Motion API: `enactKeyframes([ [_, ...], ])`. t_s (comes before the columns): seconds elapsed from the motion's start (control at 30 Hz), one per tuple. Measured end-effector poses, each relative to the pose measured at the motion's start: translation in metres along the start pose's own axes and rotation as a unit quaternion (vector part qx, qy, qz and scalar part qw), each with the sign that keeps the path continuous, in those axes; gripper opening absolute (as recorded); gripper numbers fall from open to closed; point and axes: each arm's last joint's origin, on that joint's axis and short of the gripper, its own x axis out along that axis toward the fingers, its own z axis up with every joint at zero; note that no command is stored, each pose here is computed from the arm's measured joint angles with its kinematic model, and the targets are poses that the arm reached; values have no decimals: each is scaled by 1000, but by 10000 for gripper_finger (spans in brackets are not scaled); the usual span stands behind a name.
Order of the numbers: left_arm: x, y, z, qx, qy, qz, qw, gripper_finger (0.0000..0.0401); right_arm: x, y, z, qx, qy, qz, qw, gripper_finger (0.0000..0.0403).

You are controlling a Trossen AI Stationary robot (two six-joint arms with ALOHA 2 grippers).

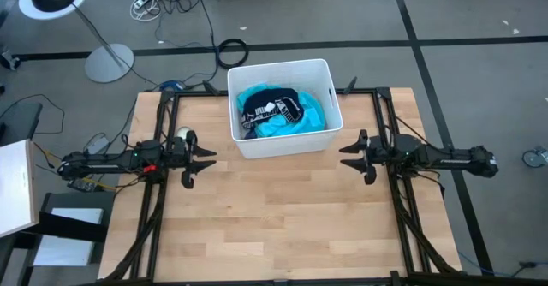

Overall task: Sort clothes
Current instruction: Return to Home Position

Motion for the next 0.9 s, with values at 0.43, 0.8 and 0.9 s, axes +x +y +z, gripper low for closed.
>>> enactKeyframes([
  [0.43,0,0,0,0,1,0,1000,137,4,-2,-5,-19,18,-25,999,197],
  [0.8,0,0,0,0,1,0,1000,137,2,4,-3,1,-4,-18,1000,197],
  [0.9,0,0,0,0,1,0,1000,137,2,8,-3,5,-9,-20,1000,197],
])
